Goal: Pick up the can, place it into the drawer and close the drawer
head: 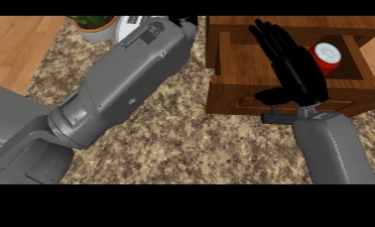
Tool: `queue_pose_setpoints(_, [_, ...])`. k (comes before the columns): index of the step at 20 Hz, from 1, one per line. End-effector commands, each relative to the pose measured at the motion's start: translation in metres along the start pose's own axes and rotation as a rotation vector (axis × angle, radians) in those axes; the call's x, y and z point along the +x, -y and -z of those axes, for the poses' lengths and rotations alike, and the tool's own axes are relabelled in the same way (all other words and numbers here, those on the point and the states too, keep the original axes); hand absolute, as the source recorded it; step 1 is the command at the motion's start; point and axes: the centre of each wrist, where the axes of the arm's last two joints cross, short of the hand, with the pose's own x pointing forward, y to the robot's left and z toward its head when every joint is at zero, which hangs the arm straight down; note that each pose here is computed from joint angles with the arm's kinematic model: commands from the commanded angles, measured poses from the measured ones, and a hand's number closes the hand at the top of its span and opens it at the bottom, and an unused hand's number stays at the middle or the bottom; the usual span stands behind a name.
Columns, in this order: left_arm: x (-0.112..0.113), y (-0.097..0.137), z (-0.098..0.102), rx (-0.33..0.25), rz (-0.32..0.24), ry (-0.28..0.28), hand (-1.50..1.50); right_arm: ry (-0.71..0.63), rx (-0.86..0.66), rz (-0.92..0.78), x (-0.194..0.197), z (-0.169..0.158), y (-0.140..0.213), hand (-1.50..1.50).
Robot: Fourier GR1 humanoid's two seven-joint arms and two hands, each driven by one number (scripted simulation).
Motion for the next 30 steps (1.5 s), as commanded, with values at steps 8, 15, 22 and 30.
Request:
queue_pose_setpoints(8, [0.024, -0.049, 0.007, 0.001, 0.011, 0.004, -1.50, -0.083, 0.049, -0.150, -0.033, 0.049, -0.058, -1.50])
queue_pose_setpoints(15, [0.015, -0.083, 0.013, 0.041, 0.039, 0.017, -1.50, -0.106, -0.003, -0.204, -0.038, 0.057, -0.091, -1.50])
queue_pose_setpoints(22, [0.028, -0.080, -0.002, 0.030, 0.002, 0.012, -1.50, -0.160, -0.077, -0.220, -0.065, 0.045, -0.105, -1.50])
queue_pose_setpoints(30, [0.034, -0.098, -0.002, 0.031, 0.019, 0.011, -1.50, -0.133, -0.156, -0.266, -0.047, 0.089, -0.083, -1.50])
